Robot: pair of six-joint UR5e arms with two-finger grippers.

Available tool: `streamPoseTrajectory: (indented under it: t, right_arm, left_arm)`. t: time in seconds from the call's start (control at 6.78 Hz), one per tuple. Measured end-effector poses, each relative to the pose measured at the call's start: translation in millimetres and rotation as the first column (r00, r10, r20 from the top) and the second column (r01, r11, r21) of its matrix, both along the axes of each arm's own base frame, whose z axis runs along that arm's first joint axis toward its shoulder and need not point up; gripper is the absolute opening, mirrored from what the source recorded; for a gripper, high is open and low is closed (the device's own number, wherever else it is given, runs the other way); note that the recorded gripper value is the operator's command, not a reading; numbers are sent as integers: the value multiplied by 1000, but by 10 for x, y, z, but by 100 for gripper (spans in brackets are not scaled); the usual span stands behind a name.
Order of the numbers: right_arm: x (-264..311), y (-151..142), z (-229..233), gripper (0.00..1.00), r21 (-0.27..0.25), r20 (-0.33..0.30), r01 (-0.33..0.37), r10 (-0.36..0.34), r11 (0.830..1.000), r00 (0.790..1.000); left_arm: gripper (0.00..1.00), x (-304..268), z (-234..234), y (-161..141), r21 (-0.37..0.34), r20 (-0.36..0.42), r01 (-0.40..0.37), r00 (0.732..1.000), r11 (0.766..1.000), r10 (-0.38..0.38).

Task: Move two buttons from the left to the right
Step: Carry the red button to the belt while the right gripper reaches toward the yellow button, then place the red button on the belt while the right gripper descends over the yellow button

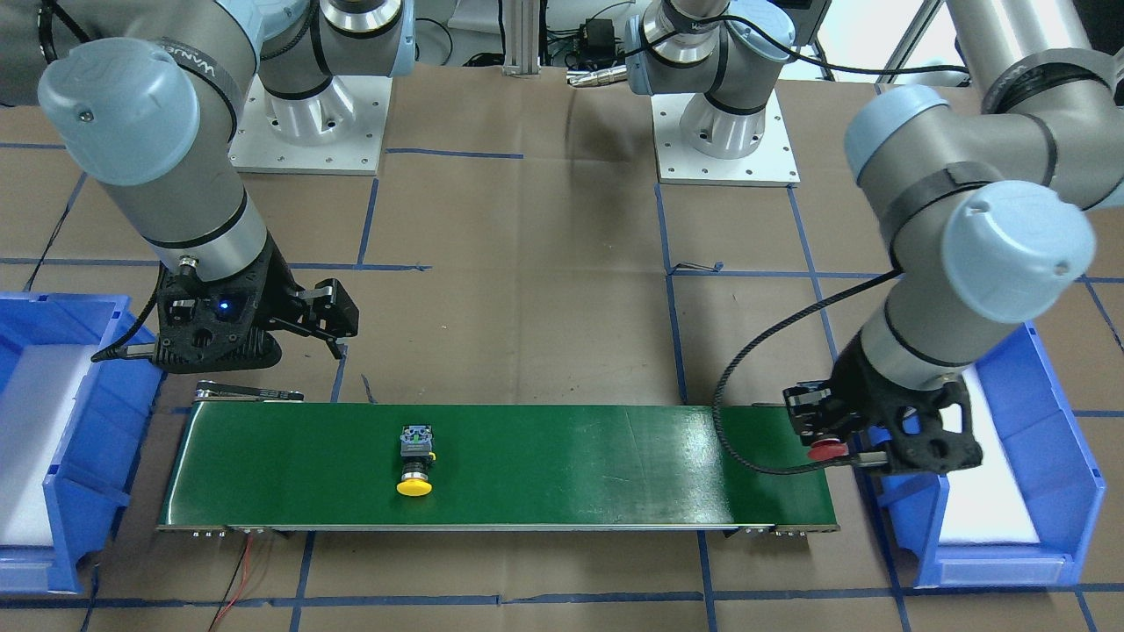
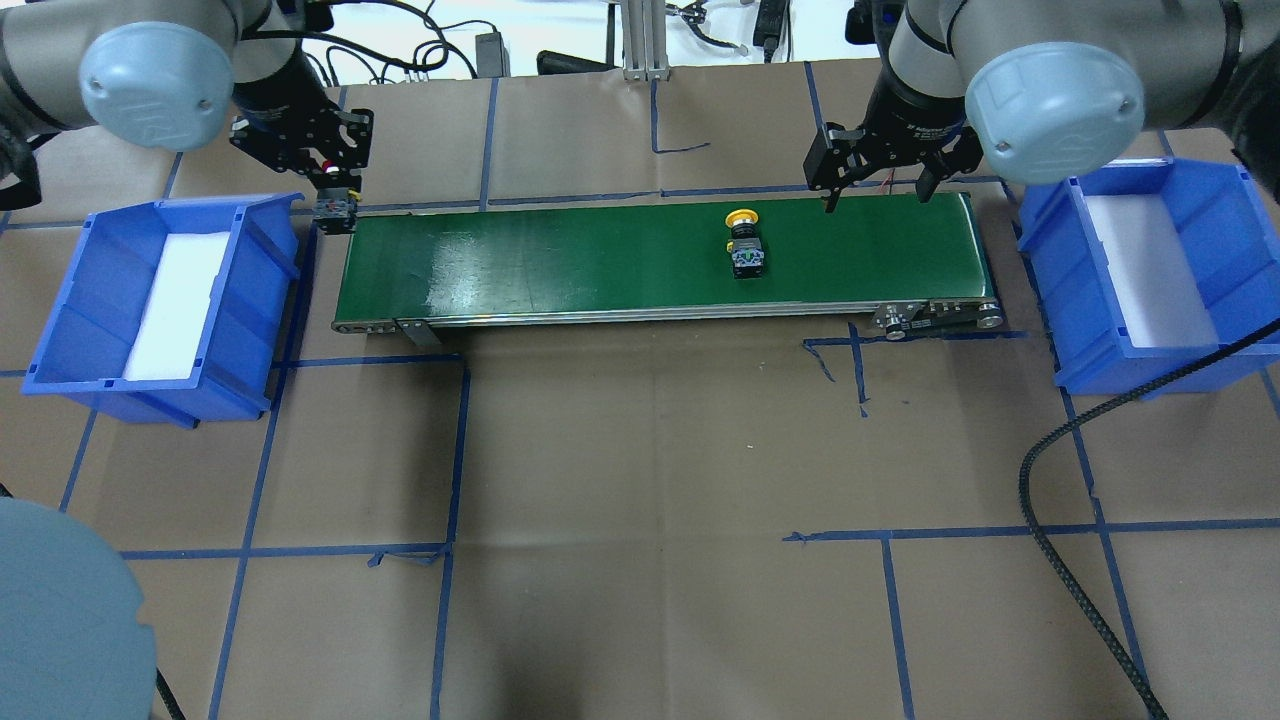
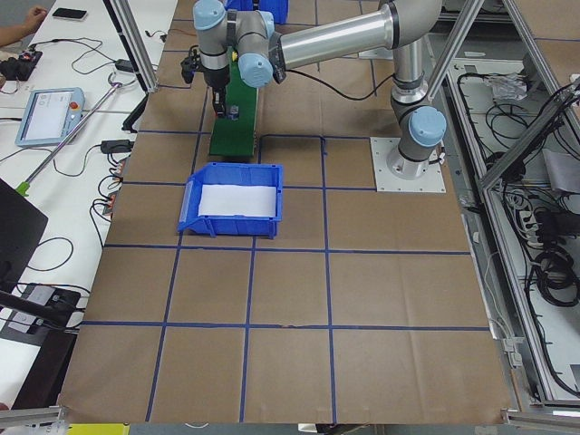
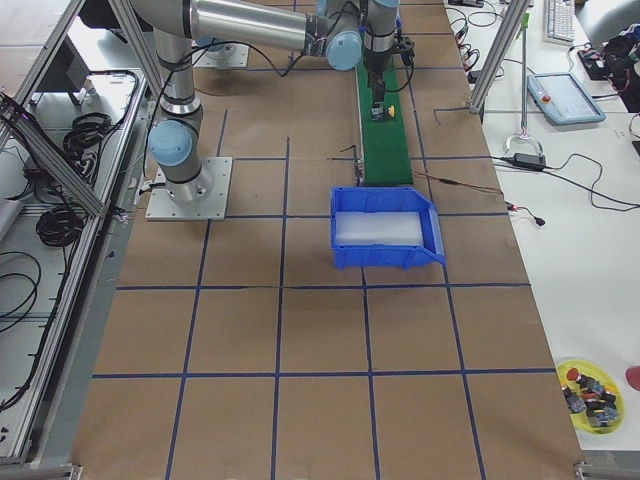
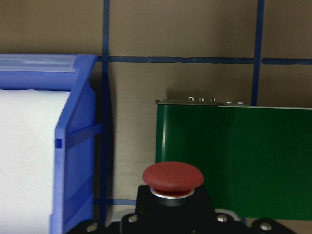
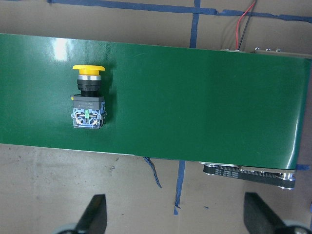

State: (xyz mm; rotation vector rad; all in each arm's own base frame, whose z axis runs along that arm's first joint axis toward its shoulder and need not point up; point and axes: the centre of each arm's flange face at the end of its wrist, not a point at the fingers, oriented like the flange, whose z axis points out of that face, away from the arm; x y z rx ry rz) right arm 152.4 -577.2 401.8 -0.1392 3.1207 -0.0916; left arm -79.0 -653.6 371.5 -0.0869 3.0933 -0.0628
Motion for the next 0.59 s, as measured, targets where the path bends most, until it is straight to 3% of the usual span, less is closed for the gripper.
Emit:
streamPoseTrajectory:
  t: [0.29, 0.59]
  right_arm:
    - [1, -21, -66, 100, 12, 1, 0, 0, 1000, 1000]
    - [2, -49, -125, 100, 23, 0, 0, 0, 1000, 1000]
  left_arm:
    - [11, -489, -376, -58, 5, -6, 12, 1000, 1000, -12]
    - [11, -529, -747, -31, 14, -10, 32, 999, 999, -32]
